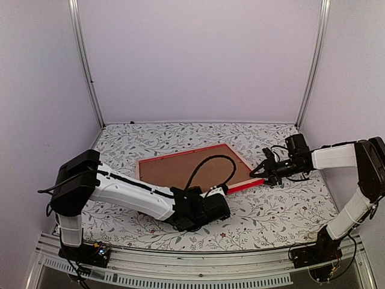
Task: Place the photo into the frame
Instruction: Pass from the right arm to the left, then turn over the photo frame, then place the photo frame at the center of the board.
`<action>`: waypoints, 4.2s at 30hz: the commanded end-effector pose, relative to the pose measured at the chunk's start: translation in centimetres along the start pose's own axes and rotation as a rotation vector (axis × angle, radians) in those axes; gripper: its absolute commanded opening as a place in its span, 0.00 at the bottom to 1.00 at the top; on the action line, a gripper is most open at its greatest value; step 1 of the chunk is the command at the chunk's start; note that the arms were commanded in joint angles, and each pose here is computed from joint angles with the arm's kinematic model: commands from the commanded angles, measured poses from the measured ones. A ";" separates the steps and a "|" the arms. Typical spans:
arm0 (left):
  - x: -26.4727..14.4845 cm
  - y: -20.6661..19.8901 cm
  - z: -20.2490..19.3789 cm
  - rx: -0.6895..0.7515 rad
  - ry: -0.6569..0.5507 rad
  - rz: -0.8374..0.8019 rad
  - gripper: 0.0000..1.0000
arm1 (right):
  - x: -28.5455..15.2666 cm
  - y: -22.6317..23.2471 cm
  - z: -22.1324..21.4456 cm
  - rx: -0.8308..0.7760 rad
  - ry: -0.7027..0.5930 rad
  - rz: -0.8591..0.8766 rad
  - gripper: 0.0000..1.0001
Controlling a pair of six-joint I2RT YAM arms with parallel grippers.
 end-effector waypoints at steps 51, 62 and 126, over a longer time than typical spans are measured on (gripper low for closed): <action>-14.7 37.8 -0.6 -0.976 -0.783 -0.291 0.00 | -13.5 6.9 6.8 -0.179 -0.413 0.006 0.59; -8.3 39.0 -7.2 -1.346 -0.946 -0.652 0.00 | -13.0 6.5 7.2 -0.168 -0.389 0.009 0.59; 10.7 8.0 -13.8 -1.564 -0.199 -0.947 0.79 | -9.6 2.5 7.2 -0.127 -0.308 -0.036 0.60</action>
Point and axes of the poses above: each gripper's point midway between its finger pads, its own x axis out along the fingers, its own y axis along the line the jaws close on, z = x × y, the point moved 5 cm from there along -x, back along the fingers, and after that the axes turned 14 degrees about x, right-handed, at the moved point
